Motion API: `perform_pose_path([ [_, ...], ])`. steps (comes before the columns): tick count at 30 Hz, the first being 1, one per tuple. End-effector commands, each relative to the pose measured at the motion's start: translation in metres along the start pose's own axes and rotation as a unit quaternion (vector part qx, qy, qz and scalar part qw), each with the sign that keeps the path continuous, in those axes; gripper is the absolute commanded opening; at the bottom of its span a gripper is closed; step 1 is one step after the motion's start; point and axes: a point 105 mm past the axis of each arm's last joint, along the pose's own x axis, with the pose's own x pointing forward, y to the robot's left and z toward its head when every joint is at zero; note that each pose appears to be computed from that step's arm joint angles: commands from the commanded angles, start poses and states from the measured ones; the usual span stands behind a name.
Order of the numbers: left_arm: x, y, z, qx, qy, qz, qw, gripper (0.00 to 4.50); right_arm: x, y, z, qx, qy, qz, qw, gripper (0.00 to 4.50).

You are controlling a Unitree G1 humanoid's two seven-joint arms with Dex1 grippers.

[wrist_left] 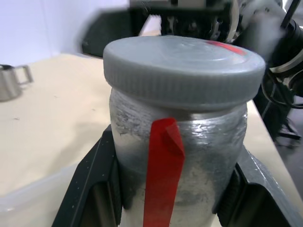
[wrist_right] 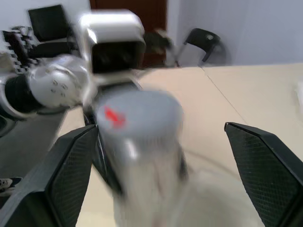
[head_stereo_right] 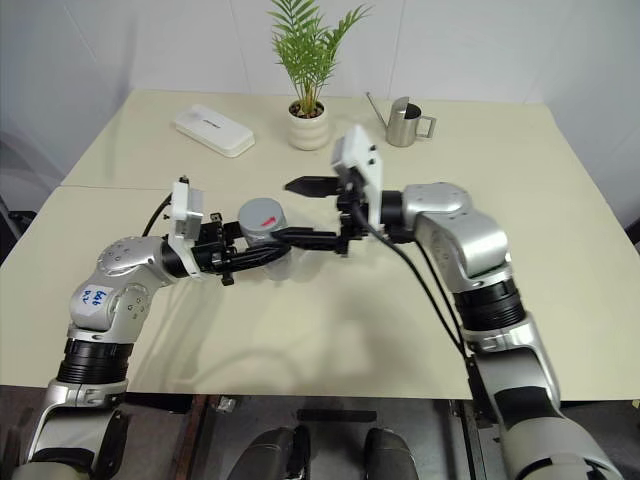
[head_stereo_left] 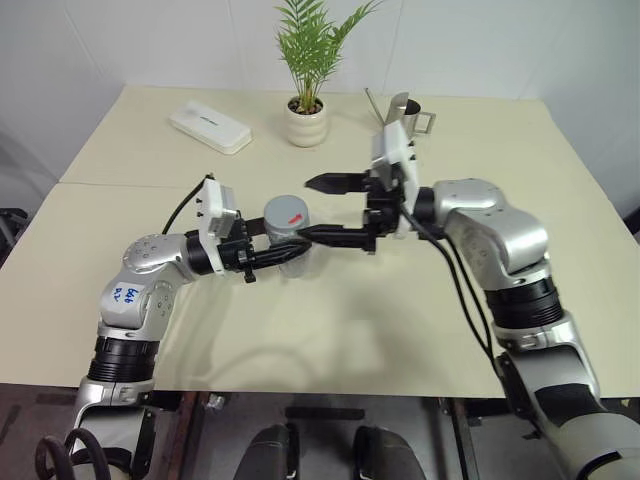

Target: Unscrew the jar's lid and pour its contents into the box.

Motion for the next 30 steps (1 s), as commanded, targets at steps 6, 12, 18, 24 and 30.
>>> perform_pose_path([
  [6, -0.003, -0.003, 0.010, 0.039, 0.001, -0.010, 0.999, 1.95, -0.029, -0.006, 0.018, -0.012, -0.026, -0.002, 1.000, 4.47],
  [12, -0.001, -0.001, 0.007, 0.040, 0.009, -0.007, 0.999, 1.95, -0.008, 0.029, 0.037, 0.000, -0.071, 0.081, 0.994, 4.47],
  [18, 0.001, -0.001, 0.004, 0.035, 0.011, -0.007, 0.999, 1.95, 0.032, 0.048, 0.042, -0.006, -0.077, 0.078, 0.994, 4.47],
  [24, 0.005, -0.003, 0.002, 0.029, 0.012, -0.012, 0.999, 1.95, 0.062, 0.055, 0.027, -0.021, -0.048, 0.061, 0.997, 4.47],
  [30, 0.006, -0.002, 0.002, 0.029, 0.010, -0.012, 0.999, 1.95, 0.066, 0.044, 0.024, -0.031, -0.039, 0.034, 0.998, 4.47],
])
